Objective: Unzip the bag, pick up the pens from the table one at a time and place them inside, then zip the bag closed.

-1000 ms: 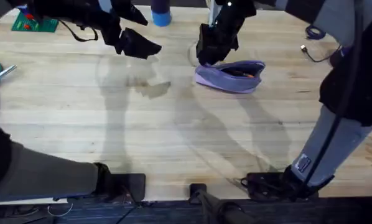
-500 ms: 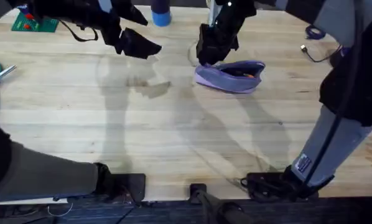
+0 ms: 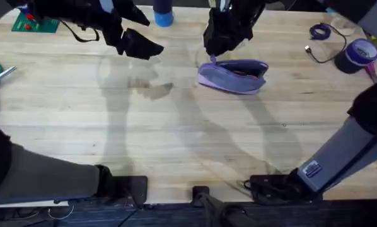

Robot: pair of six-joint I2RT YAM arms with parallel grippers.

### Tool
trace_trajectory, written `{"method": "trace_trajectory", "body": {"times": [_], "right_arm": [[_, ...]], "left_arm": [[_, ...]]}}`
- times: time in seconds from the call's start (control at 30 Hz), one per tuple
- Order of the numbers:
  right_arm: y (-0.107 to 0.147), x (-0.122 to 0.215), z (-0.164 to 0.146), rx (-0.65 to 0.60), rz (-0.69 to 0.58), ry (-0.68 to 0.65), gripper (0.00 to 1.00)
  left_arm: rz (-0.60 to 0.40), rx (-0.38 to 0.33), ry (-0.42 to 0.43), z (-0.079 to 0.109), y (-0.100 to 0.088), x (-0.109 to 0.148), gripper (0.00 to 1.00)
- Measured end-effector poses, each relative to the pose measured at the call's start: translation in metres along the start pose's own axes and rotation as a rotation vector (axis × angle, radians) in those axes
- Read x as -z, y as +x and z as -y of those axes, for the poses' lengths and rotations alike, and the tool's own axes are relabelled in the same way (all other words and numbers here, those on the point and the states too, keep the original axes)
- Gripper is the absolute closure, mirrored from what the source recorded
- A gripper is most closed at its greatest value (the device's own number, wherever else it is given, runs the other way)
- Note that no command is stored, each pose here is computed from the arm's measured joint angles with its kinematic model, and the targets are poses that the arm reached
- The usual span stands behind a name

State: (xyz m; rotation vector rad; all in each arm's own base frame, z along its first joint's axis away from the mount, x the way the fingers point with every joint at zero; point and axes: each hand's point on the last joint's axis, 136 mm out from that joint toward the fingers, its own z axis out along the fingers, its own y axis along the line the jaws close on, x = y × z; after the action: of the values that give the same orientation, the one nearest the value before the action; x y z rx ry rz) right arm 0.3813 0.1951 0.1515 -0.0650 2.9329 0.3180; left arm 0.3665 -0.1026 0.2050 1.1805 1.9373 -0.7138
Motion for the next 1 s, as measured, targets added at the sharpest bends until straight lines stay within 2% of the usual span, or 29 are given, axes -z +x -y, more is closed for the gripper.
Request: {"method": "trace_trajectory", "body": {"times": [0.47, 0.67, 0.87, 1.0], "right_arm": [[0.003, 0.001, 0.001, -0.001, -0.012, 0.005, 0.97], [0.003, 0.0, 0.001, 0.002, -0.012, 0.005, 0.97], [0.003, 0.0, 0.001, 0.002, -0.012, 0.005, 0.97], [0.003, 0.0, 0.001, 0.002, -0.012, 0.005, 0.97]], "left_arm": [[0.004, -0.015, -0.006, -0.002, -0.001, 0.0, 0.007], [0.017, -0.093, 0.004, 0.0, -0.002, -0.001, 0.006], [0.056, -0.178, 0.045, 0.009, 0.003, -0.008, 0.006], [0.137, -0.171, 0.144, 0.011, 0.01, -0.029, 0.006]]}}
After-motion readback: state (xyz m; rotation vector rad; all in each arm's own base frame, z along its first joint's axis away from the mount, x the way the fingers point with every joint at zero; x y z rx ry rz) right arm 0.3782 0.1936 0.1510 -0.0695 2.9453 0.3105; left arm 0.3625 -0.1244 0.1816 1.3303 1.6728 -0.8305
